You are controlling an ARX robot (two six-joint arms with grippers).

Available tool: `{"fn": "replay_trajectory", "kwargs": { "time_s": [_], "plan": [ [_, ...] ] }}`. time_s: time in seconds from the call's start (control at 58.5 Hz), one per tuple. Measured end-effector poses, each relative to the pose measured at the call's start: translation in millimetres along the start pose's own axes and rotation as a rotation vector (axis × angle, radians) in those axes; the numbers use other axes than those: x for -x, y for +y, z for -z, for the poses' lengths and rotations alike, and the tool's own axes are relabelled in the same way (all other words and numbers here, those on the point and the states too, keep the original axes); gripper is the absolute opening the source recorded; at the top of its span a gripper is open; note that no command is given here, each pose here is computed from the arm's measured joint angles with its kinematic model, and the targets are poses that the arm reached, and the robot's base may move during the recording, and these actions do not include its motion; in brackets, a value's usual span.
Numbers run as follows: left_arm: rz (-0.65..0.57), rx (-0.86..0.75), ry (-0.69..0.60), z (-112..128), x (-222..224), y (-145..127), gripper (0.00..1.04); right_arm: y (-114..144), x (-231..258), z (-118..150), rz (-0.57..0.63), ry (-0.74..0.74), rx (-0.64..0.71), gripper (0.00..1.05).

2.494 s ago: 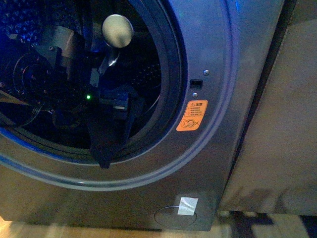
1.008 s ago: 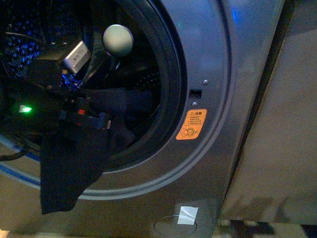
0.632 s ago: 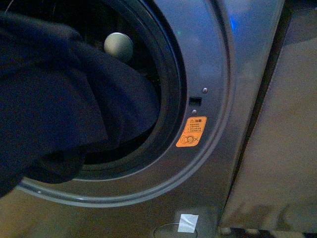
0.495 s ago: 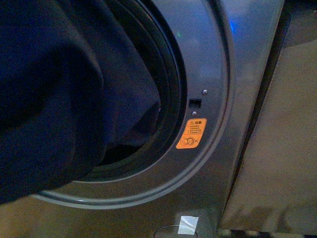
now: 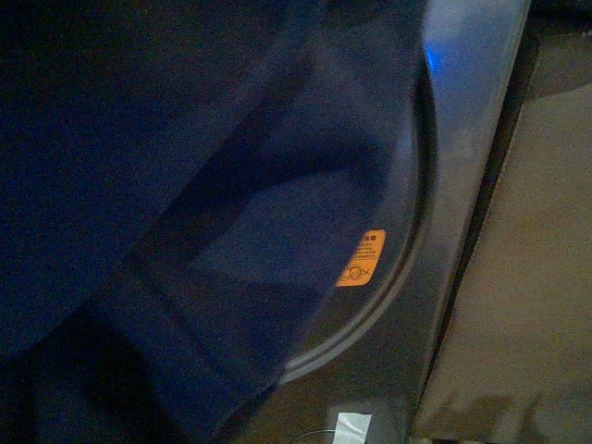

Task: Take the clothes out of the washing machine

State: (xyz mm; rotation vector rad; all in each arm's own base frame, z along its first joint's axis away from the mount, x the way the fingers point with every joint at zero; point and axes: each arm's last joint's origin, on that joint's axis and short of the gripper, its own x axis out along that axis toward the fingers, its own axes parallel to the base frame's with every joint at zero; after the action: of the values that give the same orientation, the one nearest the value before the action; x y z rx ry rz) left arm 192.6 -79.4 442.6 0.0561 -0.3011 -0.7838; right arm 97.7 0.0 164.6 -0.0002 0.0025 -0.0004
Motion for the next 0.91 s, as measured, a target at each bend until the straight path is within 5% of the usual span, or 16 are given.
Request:
{"fn": "replay_trajectory", "kwargs": {
  "time_s": [0.53, 0.906],
  "plan": [
    [0.250, 0.021, -0.012, -54, -122, -82, 0.07, 0, 0, 0, 0.000, 0.000, 0.000, 0.97],
    [0.280, 0.024, -0.015, -69, -157, -97, 0.07, 0, 0, 0, 0.000, 0.000, 0.000, 0.97]
  ]
}}
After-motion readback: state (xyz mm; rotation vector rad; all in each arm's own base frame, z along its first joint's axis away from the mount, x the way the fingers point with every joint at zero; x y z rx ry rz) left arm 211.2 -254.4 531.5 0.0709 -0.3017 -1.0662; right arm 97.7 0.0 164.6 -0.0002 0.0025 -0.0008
